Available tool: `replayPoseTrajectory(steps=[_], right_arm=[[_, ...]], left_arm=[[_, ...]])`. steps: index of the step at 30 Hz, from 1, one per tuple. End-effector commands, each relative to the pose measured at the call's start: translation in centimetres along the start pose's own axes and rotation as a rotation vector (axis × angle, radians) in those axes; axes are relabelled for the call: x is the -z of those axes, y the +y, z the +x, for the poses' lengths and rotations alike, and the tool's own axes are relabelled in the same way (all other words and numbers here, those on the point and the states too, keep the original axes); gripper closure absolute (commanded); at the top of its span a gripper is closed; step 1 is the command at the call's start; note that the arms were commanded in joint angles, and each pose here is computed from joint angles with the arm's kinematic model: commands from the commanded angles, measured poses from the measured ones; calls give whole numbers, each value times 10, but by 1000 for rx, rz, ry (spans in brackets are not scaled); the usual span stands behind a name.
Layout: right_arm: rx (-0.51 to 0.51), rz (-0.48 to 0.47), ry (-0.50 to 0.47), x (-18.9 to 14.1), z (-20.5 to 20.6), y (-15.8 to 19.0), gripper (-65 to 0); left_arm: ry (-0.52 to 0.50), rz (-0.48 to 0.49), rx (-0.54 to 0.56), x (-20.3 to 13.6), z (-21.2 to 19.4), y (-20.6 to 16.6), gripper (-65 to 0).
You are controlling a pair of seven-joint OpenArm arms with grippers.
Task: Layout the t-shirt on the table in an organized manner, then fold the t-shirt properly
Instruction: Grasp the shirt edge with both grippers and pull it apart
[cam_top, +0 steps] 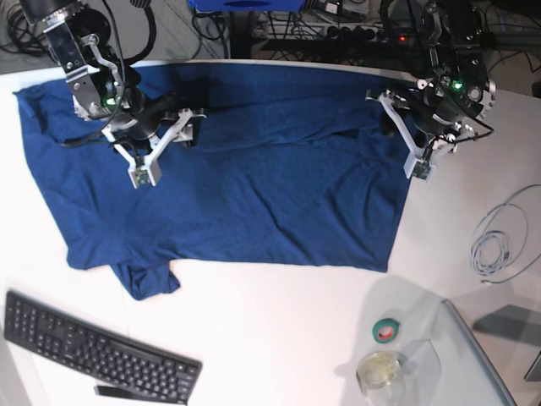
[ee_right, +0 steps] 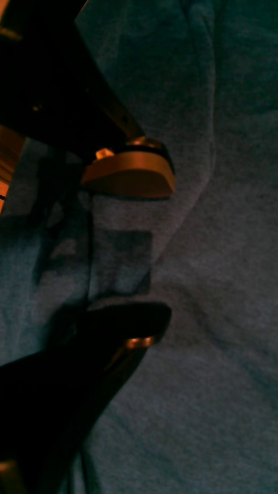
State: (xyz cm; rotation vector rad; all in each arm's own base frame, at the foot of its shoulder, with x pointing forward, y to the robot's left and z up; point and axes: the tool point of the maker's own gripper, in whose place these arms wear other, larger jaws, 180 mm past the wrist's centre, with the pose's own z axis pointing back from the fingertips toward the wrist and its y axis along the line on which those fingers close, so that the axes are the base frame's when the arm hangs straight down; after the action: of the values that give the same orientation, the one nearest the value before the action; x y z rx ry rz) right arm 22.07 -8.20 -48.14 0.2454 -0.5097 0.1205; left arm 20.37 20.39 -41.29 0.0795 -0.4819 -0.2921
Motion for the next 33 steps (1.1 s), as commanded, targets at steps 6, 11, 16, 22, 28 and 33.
replayPoseTrajectory(steps=[6,11,16,22,28,33], right_arm=[[-9,5,-49,-4,15,-1,-404],[-10,6,-49,-4,15,0,-404],[-10,10,-48,-4,15,2,-404],[-8,4,-47,-4,14,-1,-404],[-10,4,-52,-4,16,-1,-404],[-16,4,-235,-31,47,-3,-404]], left_arm=[[-59,0,-10,-6,16,-2,-329],[-84,-36,-48,10,17,-11,-202],[-51,-80,-88,37,3,-17,0],[-4,-83,-123,53,-20,-13,0],[-11,33,-244,38,-36,35,0],[-55,104,-239,13,-33,56,0]])
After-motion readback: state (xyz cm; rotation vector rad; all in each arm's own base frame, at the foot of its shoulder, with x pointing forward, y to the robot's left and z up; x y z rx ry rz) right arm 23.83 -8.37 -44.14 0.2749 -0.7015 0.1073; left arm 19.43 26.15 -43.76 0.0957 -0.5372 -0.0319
